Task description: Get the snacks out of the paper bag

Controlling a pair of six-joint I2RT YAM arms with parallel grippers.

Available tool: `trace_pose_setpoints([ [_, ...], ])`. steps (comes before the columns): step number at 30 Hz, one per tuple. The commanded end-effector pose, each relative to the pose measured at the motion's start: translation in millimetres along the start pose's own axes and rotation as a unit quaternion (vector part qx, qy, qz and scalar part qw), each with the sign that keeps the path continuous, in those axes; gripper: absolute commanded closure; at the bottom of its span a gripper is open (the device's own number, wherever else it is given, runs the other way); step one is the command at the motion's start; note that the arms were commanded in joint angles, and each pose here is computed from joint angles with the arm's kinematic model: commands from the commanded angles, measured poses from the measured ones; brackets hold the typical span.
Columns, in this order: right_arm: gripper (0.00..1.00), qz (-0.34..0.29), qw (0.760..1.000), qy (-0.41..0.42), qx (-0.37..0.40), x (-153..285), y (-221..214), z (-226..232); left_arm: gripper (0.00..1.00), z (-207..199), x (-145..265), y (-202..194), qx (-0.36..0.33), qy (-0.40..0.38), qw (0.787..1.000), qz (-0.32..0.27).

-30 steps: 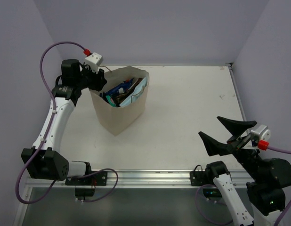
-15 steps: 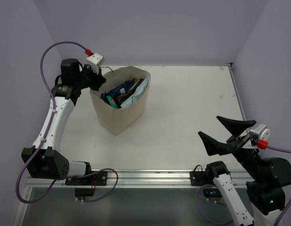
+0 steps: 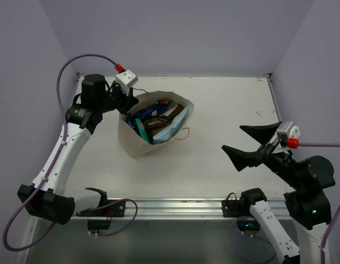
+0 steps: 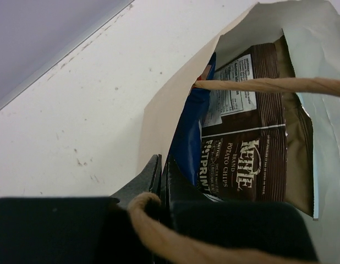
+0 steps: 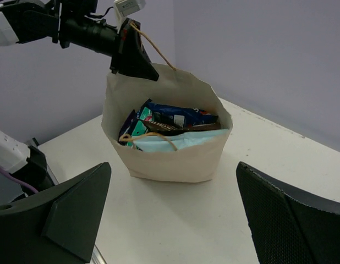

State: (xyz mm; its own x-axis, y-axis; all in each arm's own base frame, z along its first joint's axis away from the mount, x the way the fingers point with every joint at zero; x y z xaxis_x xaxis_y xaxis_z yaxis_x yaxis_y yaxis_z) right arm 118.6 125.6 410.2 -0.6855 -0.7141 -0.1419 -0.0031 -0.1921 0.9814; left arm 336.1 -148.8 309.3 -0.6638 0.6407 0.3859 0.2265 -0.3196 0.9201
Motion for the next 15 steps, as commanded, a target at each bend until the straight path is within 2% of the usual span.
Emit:
trace_pose_setpoints([
  [1, 0.01, 0.000, 0.999, 0.042, 0.005, -13, 14, 8, 1.00, -25, 15, 21, -0.035, 0.002, 0.999, -0.035],
  [9, 0.01, 0.048, 0.997, 0.046, -0.051, -49, 7, -6, 1.00, -54, 15, 6, -0.042, 0.001, 0.999, -0.020],
  [13, 0.01, 0.074, 0.996, 0.026, -0.046, -72, 2, -11, 1.00, -72, 7, 0, -0.051, -0.002, 0.999, -0.004],
  [15, 0.01, 0.114, 0.992, 0.047, -0.038, -91, -11, 1, 1.00, -70, 6, 1, -0.056, 0.016, 0.998, 0.001],
])
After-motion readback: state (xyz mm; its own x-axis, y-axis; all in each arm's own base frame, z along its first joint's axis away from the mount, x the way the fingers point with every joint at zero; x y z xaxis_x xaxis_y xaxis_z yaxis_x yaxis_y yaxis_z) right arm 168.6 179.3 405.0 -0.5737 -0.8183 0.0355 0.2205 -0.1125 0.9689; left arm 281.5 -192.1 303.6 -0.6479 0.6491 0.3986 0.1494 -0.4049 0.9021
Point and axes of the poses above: each gripper's point midway between its finger pads, its own x axis back along the fingers, its own z axis along the line the jaws close on, y = z × x, the point moved 1 cm from there along x, back along the fingers, and after that the axes turned 3 degrees about -x, right-handed, at the moved point
